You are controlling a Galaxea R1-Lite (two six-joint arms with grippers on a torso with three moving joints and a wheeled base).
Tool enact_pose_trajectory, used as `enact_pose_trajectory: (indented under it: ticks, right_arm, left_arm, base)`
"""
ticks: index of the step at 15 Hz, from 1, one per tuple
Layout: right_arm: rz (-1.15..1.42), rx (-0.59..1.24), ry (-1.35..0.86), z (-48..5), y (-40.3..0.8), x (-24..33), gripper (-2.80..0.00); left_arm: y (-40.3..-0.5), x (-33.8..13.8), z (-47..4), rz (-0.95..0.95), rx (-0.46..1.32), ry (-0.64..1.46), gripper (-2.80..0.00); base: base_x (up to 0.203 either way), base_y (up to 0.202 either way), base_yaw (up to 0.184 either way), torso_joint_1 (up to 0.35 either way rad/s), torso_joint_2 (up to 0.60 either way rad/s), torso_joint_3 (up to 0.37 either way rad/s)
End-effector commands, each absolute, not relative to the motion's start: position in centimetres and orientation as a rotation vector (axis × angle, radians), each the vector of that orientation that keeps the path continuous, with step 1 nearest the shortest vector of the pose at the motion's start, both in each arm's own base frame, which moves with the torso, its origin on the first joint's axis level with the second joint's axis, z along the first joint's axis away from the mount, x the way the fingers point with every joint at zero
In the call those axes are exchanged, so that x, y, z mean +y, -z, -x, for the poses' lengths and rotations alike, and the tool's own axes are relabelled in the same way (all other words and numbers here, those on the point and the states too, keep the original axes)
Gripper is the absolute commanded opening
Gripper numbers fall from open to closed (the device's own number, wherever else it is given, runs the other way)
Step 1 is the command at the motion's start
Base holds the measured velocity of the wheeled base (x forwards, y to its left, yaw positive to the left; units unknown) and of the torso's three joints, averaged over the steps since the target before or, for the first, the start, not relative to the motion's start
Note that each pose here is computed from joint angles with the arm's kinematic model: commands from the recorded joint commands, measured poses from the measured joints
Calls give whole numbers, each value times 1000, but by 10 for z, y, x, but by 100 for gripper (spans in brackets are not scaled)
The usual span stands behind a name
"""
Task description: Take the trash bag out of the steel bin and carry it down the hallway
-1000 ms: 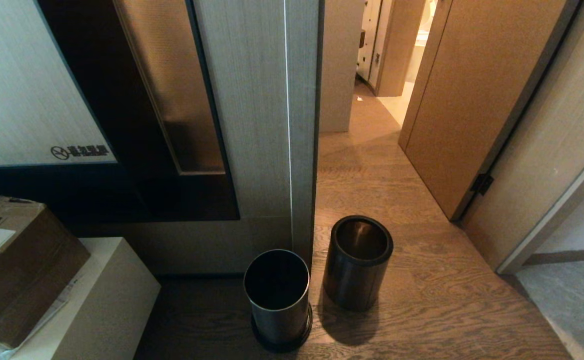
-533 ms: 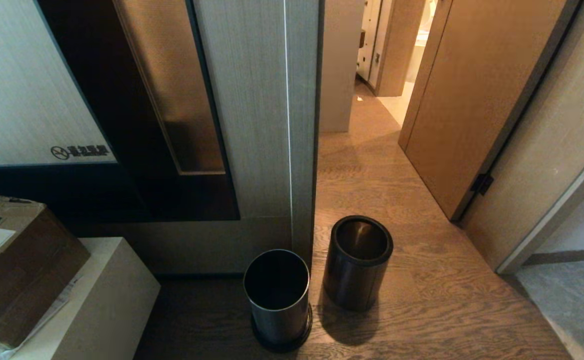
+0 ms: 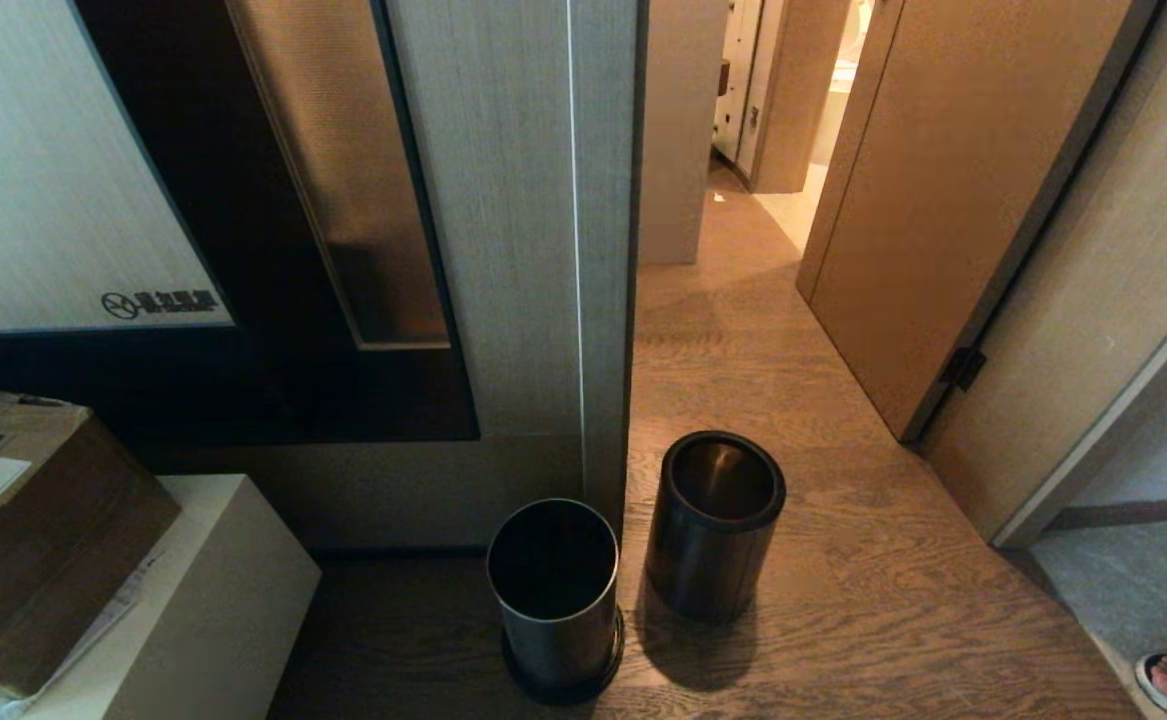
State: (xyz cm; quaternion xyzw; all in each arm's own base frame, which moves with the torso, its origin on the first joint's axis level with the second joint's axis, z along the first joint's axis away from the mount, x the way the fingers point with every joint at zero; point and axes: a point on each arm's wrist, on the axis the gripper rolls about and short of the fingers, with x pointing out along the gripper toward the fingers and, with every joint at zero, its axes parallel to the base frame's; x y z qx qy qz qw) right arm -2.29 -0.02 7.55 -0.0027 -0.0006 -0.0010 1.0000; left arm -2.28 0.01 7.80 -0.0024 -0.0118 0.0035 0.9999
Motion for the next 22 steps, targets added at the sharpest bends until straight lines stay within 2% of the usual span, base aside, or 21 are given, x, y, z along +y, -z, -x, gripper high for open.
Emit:
enact_pose_trajectory:
  ticks: [1, 22]
  right_arm:
    - [6, 0, 2, 23, -75, 0, -280]
    - [4, -2, 2, 23, -76, 0, -280]
  left_arm:
    - [-75, 0, 22, 6, -12, -8, -280]
    - [-75, 0, 22, 5, -13, -8, -280]
  base:
    - [0, 0, 0, 0, 0, 0]
    - [0, 0, 0, 0, 0, 0]
